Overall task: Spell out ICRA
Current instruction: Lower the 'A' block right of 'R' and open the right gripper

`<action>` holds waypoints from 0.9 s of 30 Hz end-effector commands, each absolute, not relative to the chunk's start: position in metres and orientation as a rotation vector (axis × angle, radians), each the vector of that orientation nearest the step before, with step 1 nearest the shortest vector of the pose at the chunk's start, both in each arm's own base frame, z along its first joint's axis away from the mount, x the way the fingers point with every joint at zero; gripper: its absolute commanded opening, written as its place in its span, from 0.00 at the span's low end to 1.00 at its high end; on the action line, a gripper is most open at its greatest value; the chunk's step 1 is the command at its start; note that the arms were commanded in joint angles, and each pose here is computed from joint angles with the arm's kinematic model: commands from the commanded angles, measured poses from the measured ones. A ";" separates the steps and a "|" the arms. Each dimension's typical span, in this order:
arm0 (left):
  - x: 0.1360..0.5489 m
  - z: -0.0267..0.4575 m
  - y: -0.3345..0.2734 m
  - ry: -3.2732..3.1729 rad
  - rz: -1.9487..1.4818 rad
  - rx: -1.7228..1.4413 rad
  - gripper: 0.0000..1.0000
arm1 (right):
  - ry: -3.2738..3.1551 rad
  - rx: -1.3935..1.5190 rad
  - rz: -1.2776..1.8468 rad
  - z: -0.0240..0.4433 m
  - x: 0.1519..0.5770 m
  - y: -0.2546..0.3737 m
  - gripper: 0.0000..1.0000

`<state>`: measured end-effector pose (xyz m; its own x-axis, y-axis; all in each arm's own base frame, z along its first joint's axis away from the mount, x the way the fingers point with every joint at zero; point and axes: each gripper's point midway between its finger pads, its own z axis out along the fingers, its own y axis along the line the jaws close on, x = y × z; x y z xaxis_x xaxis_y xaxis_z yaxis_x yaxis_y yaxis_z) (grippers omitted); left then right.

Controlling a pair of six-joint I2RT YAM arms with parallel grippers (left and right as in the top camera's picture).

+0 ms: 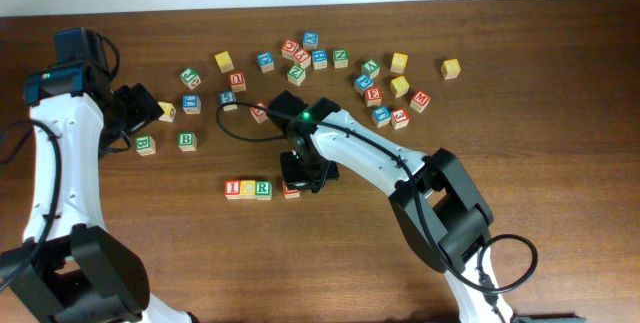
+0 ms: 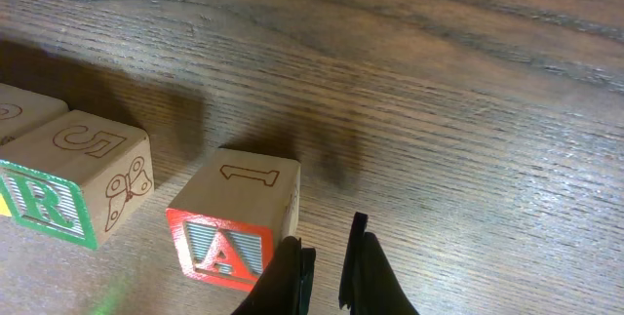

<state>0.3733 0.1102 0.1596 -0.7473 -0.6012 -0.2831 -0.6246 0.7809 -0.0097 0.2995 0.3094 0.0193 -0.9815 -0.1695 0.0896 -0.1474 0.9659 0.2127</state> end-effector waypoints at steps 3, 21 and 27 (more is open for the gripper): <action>0.376 0.164 0.111 2.683 0.116 -0.967 0.99 | -3.056 0.244 -0.178 0.011 0.305 0.296 0.07; 0.376 0.164 0.111 2.683 0.116 -0.967 0.99 | -2.950 0.251 -0.351 0.016 0.285 0.318 0.07; 0.376 0.164 0.111 2.683 0.116 -0.967 0.99 | -2.947 0.265 -0.350 0.016 0.282 0.320 0.06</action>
<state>0.3733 0.1102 0.1596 -0.7471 -0.6015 -0.2831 -0.6248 0.7807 -0.0098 0.2909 0.3159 0.0209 -0.9764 -0.1829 0.1153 -0.1511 0.9588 0.2407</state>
